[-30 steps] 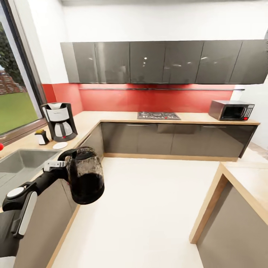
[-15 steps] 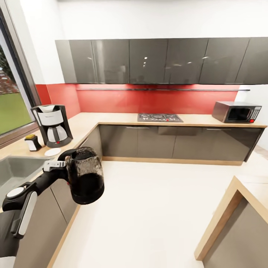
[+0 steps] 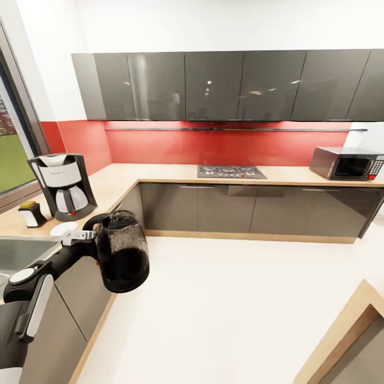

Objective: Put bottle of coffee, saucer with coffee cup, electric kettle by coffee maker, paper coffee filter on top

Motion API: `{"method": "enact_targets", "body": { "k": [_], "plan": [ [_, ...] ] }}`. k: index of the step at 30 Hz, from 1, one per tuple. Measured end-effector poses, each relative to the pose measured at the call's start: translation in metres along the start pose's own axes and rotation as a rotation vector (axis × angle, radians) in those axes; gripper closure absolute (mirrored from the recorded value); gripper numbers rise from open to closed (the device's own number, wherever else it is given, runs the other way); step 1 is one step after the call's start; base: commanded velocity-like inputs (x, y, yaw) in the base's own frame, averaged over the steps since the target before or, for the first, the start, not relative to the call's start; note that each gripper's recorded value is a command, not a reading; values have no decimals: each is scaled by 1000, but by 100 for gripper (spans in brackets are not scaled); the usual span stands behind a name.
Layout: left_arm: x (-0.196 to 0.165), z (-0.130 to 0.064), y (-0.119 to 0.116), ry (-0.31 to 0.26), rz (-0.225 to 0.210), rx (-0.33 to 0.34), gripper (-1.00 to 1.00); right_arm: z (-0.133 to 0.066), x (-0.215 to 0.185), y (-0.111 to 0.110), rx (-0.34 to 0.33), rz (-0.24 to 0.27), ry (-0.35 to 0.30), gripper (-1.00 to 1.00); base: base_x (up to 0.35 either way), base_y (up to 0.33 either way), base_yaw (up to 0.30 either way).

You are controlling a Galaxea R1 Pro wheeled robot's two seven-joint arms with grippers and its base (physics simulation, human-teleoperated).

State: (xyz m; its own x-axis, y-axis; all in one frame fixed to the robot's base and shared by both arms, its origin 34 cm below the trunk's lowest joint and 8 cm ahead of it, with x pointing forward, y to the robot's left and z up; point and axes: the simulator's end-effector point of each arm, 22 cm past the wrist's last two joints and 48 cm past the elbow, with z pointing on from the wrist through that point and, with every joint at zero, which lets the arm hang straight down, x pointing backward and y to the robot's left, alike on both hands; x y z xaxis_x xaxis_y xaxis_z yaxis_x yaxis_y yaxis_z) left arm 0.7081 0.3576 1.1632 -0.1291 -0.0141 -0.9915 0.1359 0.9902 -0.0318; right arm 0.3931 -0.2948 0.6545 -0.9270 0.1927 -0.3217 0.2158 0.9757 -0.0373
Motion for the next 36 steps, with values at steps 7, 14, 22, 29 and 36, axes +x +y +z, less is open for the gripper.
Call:
{"method": "enact_targets", "body": {
  "k": [7, 14, 22, 29, 36],
  "plan": [
    [0, 0, 0, 0, -1, 1, 100, 0, 0, 2, -2, 0, 1, -100, 337, 0, 0],
    [0, 0, 0, 0, 0, 0, 100, 0, 1, 2, -3, 0, 1, -100, 337, 0, 0],
    [0, 0, 0, 0, -1, 1, 100, 0, 1, 2, -3, 0, 1, -100, 337, 0, -175],
    [0, 0, -1, -1, 0, 1, 100, 0, 1, 2, -3, 0, 1, -100, 337, 0, -41],
    [-10, 1, -2, -14, 3, 4, 100, 0, 1, 0, 0, -3, 1, -100, 337, 0, 0]
  ]
}}
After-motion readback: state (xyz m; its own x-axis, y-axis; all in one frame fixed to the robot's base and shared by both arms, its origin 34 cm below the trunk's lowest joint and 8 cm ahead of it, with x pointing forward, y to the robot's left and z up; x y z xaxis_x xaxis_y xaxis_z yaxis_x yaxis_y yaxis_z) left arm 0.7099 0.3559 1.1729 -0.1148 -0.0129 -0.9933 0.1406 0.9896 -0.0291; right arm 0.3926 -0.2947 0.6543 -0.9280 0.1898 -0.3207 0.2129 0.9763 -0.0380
